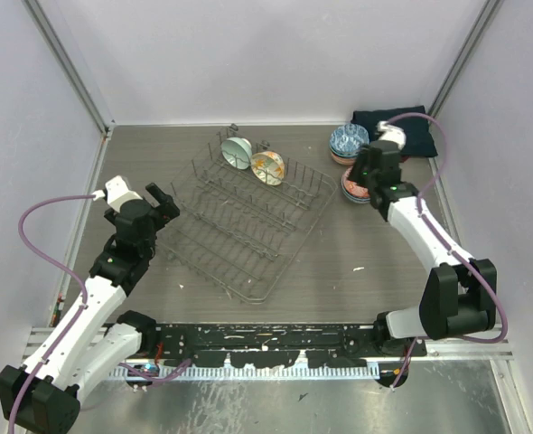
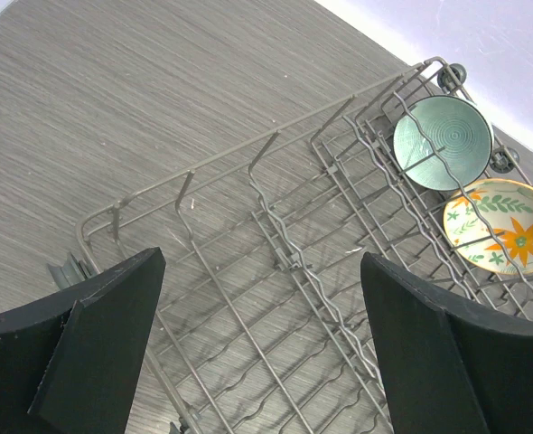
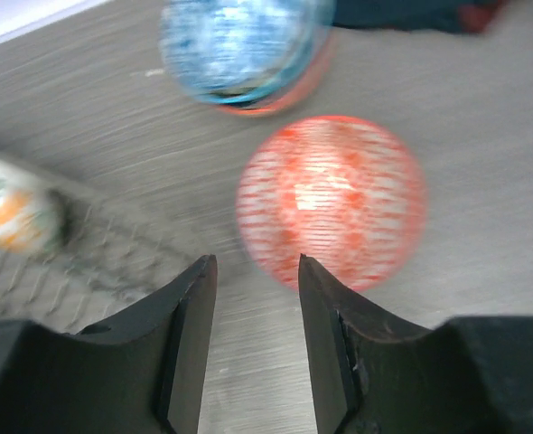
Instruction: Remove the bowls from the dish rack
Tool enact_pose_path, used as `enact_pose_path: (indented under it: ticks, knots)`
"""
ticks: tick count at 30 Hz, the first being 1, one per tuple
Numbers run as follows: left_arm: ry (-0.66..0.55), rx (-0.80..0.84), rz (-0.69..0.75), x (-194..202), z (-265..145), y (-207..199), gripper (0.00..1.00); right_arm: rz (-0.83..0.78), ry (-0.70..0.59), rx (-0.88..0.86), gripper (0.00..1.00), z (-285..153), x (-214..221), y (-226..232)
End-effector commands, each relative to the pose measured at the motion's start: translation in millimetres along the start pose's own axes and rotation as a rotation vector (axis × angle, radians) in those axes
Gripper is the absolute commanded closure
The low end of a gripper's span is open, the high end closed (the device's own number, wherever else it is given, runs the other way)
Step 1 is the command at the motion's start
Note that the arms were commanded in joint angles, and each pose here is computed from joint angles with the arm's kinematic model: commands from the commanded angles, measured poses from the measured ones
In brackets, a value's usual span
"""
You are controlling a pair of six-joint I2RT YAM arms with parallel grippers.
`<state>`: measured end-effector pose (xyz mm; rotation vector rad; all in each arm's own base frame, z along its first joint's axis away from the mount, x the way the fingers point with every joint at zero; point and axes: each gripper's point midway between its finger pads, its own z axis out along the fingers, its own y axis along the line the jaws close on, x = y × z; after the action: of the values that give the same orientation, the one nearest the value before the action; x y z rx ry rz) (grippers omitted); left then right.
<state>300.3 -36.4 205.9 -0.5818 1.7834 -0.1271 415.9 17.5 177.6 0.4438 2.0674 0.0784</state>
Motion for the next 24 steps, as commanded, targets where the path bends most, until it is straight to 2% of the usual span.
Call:
enact_pose_path:
  ticks: [1, 5, 13, 17, 24]
  knots:
    - [-0.039, 0.017, -0.022, -11, -1, -5, 0.02, -0.247, -0.162, -0.281, 0.52, -34, -13, 100]
    - [-0.039, 0.017, -0.02, -11, -1, -5, 0.02, -0.315, -0.168, -0.398, 0.53, -37, 0, 158]
    - [-0.037, 0.022, -0.022, -11, -1, -6, 0.02, -0.502, -0.237, -0.357, 0.54, -18, 16, 227]
    - [-0.036, 0.021, -0.02, -10, -1, -6, 0.02, -0.612, -0.208, -0.332, 0.53, 4, 34, 251]
    - [-0.028, 0.025, -0.018, -8, 1, -7, 0.02, -0.67, -0.225, -0.223, 0.53, 32, 37, 262]
